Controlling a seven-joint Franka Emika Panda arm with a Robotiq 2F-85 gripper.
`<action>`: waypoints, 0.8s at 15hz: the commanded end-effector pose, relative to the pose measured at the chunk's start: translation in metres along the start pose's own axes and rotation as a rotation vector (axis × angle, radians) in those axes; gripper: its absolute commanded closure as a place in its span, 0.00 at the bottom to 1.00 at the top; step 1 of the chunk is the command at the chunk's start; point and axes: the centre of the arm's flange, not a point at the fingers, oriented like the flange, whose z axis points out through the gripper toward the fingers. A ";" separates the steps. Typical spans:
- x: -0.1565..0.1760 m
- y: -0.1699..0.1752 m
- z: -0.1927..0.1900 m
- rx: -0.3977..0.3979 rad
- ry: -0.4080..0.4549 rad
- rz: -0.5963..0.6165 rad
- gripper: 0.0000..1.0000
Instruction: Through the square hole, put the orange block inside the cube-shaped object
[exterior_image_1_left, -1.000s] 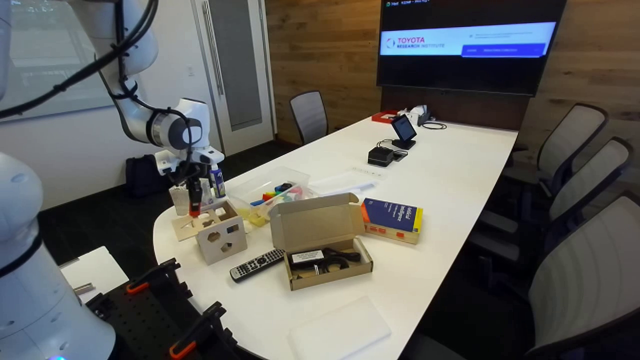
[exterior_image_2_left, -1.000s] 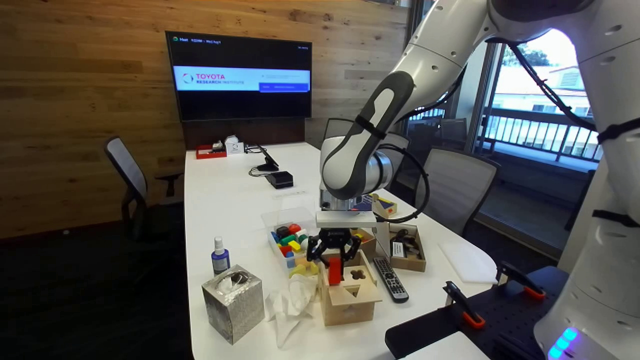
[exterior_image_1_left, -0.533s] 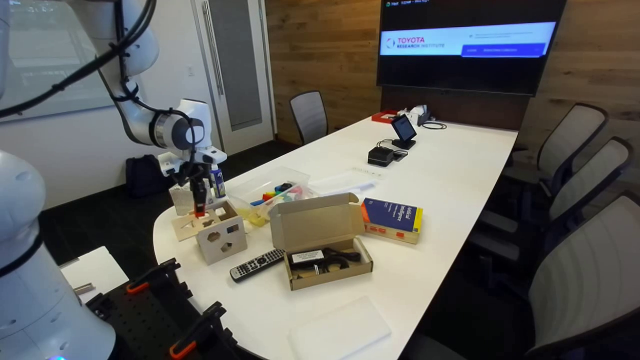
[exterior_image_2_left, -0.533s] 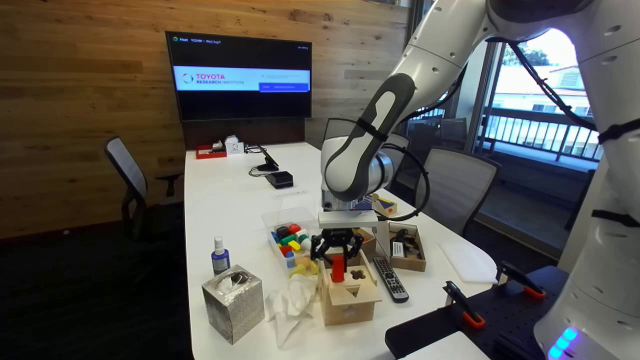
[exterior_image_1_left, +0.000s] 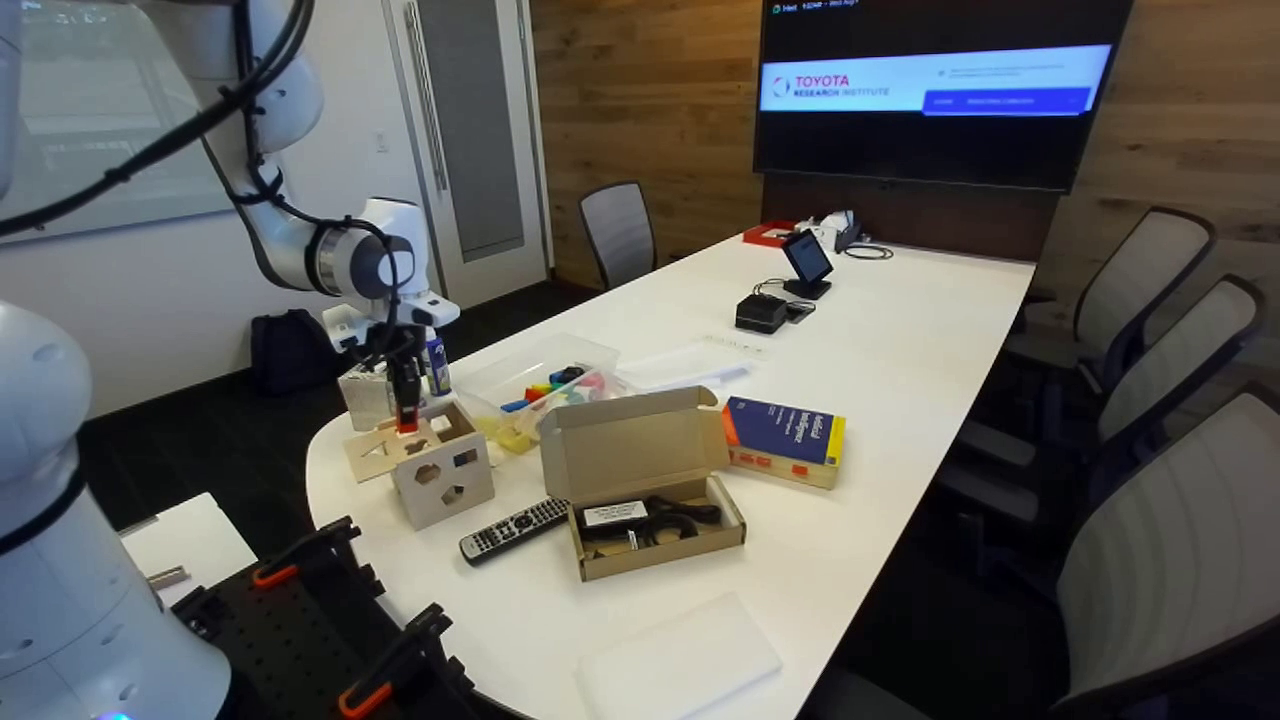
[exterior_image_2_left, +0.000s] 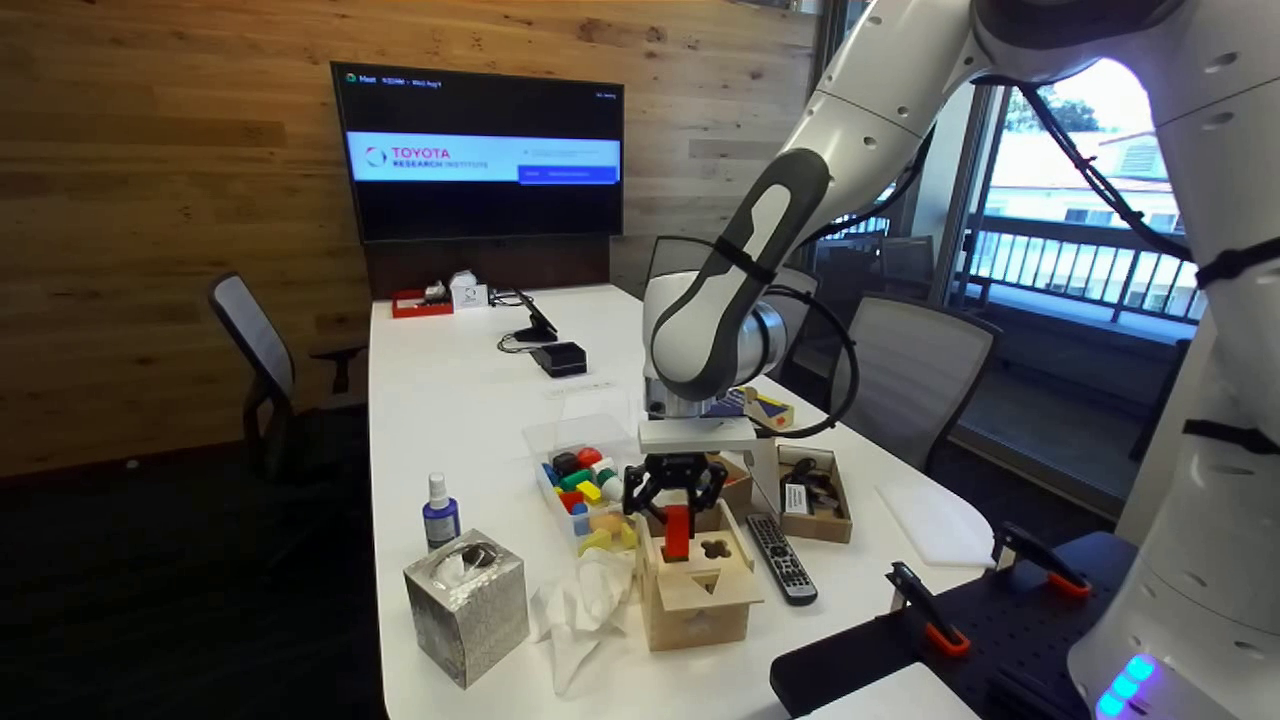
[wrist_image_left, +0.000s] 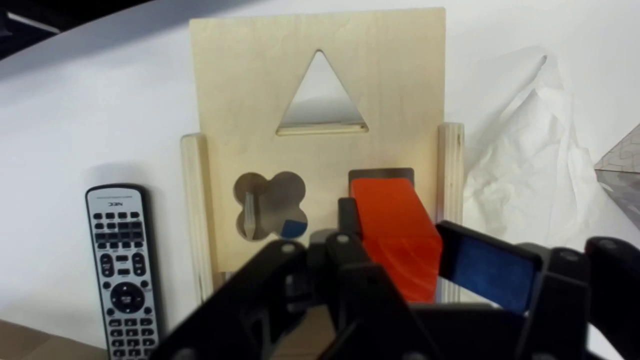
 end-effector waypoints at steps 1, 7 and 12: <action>0.003 -0.008 -0.001 0.000 -0.009 -0.014 0.87; 0.002 -0.009 0.005 -0.010 -0.013 0.000 0.87; 0.004 -0.013 0.008 -0.021 -0.012 -0.004 0.87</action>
